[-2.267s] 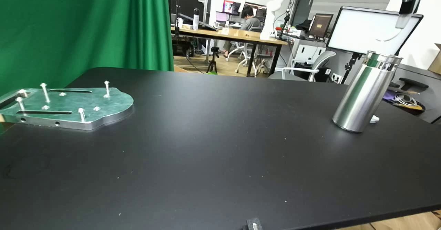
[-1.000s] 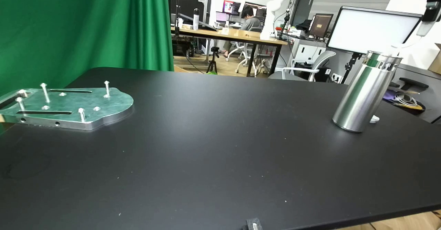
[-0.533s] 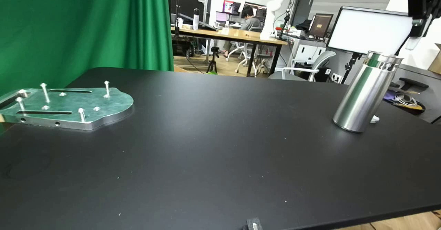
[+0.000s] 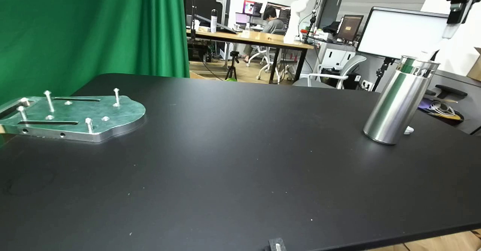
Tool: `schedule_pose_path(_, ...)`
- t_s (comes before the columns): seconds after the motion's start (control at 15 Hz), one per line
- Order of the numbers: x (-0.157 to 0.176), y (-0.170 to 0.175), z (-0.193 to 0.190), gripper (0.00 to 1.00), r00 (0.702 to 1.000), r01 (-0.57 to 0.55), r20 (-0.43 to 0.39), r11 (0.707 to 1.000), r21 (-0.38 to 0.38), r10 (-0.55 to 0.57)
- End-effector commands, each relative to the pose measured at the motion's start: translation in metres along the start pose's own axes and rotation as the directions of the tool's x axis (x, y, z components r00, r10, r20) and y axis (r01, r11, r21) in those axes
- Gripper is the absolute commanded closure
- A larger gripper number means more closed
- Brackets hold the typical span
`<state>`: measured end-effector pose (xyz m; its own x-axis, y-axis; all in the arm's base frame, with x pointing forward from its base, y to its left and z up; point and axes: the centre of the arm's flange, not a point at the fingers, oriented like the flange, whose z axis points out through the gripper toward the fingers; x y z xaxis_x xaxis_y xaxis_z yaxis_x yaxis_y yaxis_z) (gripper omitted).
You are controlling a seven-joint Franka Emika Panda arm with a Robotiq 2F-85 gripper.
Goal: Scrub the inside of the flask with the brush
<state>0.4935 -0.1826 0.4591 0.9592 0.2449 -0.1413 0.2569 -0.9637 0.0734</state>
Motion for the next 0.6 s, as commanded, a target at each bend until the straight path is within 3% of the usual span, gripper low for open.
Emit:
schedule_pose_path(0.0, -0.015, -0.017, -0.033, 0.96, 1.000, 0.005, -0.019, 0.999, -0.032, -0.005)
schedule_pose_path(0.27, -0.024, -0.022, -0.052, 0.96, 0.998, 0.021, -0.050, 0.998, -0.067, -0.025)
schedule_pose_path(0.53, -0.014, -0.003, -0.042, 0.96, 0.999, 0.021, -0.030, 0.998, -0.066, -0.023)
